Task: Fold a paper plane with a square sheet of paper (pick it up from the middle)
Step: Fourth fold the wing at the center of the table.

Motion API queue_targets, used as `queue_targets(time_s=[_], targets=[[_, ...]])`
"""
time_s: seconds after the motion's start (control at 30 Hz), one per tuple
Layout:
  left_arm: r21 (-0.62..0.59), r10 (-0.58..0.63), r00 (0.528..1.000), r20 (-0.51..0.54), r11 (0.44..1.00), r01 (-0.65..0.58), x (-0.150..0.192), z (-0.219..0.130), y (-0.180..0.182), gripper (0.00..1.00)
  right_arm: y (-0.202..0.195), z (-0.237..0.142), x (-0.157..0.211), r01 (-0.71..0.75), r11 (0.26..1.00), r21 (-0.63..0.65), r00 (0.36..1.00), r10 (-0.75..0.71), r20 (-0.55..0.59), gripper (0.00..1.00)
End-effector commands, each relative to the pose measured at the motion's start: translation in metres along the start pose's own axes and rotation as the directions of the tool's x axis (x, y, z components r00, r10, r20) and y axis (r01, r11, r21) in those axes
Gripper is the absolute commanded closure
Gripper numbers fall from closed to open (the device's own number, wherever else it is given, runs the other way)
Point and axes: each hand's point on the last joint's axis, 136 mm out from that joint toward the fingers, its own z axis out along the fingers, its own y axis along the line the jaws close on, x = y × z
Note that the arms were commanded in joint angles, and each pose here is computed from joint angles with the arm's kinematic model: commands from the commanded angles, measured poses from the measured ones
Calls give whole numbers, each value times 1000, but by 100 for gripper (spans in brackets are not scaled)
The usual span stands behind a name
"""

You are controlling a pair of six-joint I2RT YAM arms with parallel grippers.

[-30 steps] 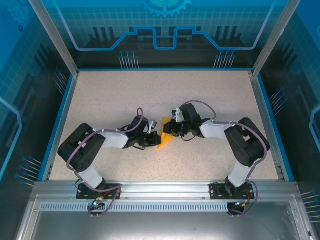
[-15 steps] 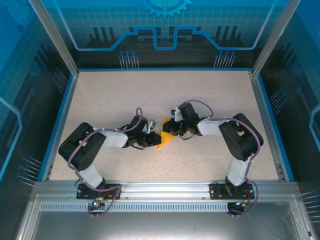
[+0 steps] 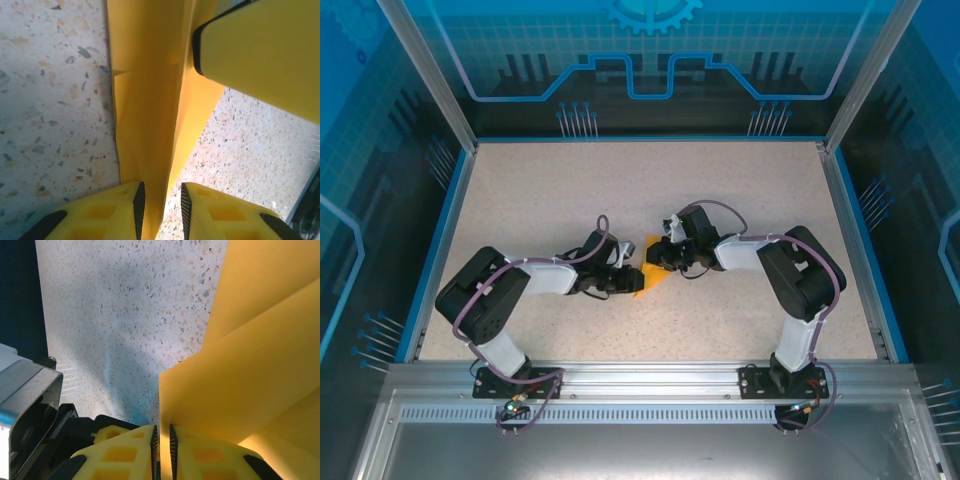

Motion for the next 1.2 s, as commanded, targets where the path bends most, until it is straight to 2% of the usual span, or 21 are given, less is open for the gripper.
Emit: queue_targets(time_s=[0.0, 0.27, 0.43, 0.6, 0.83, 1.03, 1.17], targets=[[-92, 31, 999, -44, 995, -35, 14, -2, 10, 71, 4, 1, -6, 1, 1000, -22, 1000, -1, -2, 83], [-196, 89, 995, -47, 976, -96, 15, 1, 13, 76, 4, 2, -7, 0, 1000, -26, 1000, 0, -3, 83], [-213, 107, 994, -28, 971, -110, 12, -1, 13, 90, 5, 1, -6, 1, 1000, -27, 1000, -1, -3, 83], [-156, 109, 994, -29, 981, -112, 9, -1, 3, 98, 3, 1, -6, 0, 1000, -24, 1000, 0, -3, 83], [-7, 41, 998, -38, 999, -41, 5, -3, -1, 99, 1, 2, -8, -4, 1000, -21, 1000, 4, 1, 82], [57, -2, 997, -71, 998, 6, 5, -3, 0, 100, -3, 3, -10, -17, 1000, -16, 1000, 17, 3, 81], [55, -24, 995, -98, 998, 29, 7, 1, 4, 100, -1, 2, -11, -14, 1000, -20, 1000, 15, 6, 81]])
